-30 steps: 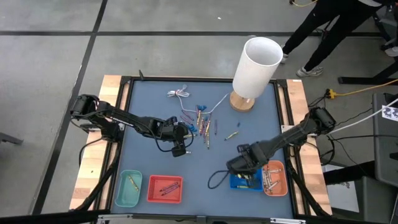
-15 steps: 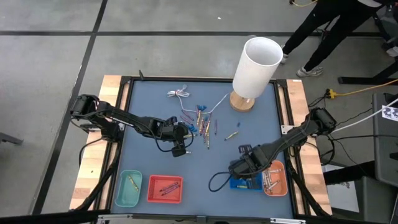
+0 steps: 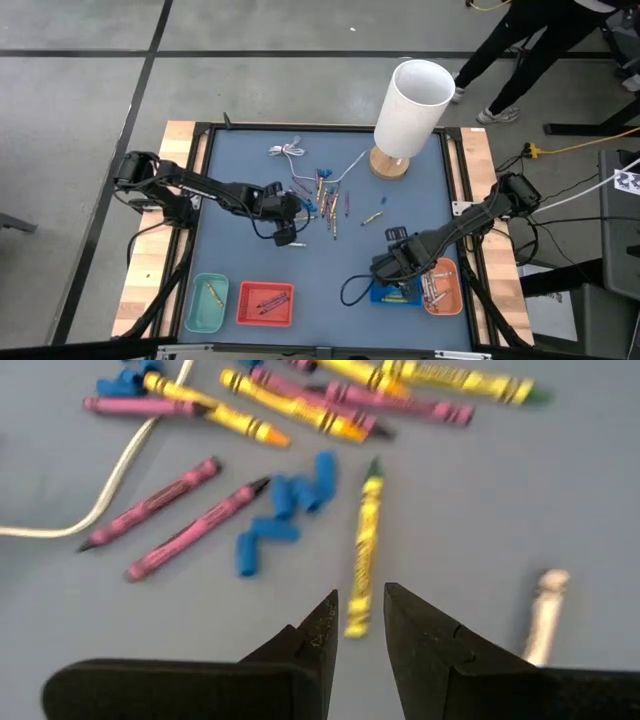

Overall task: Sort crayons
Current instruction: Put the green crayon into the blue basket

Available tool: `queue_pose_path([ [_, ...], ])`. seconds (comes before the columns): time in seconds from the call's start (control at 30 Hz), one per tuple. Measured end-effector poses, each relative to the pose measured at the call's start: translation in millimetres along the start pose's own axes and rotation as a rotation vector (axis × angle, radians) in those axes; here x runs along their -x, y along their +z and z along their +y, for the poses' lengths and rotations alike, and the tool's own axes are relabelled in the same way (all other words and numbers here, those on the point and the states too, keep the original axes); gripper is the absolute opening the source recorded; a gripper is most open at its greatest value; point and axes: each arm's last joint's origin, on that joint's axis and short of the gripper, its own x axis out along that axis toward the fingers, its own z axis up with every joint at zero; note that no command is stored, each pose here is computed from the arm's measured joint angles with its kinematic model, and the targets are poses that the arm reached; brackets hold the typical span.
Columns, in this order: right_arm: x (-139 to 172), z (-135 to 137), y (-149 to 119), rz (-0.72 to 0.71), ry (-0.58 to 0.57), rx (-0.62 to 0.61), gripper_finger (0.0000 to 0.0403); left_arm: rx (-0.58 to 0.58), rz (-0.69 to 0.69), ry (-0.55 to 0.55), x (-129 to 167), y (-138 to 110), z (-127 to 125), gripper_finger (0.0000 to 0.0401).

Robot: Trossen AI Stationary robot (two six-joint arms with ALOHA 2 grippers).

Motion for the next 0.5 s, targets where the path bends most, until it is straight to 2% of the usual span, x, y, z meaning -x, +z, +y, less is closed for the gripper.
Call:
queue_pose_path([
  [0.13,0.0,-1.8,-0.4,-0.007,-0.056,0.024,0.0156,-0.086,0.079,0.022,-1.8,-5.1,9.7,0.0069],
  [0.27,0.3,-3.1,0.0,-0.020,-0.098,0.032,0.0156,-0.186,0.152,-0.017,-3.3,-9.0,18.0,0.0069],
  [0.5,0.3,-3.4,0.1,-0.021,-0.106,0.047,0.0156,-0.338,0.182,-0.069,-6.8,-7.4,34.6,0.0069],
])
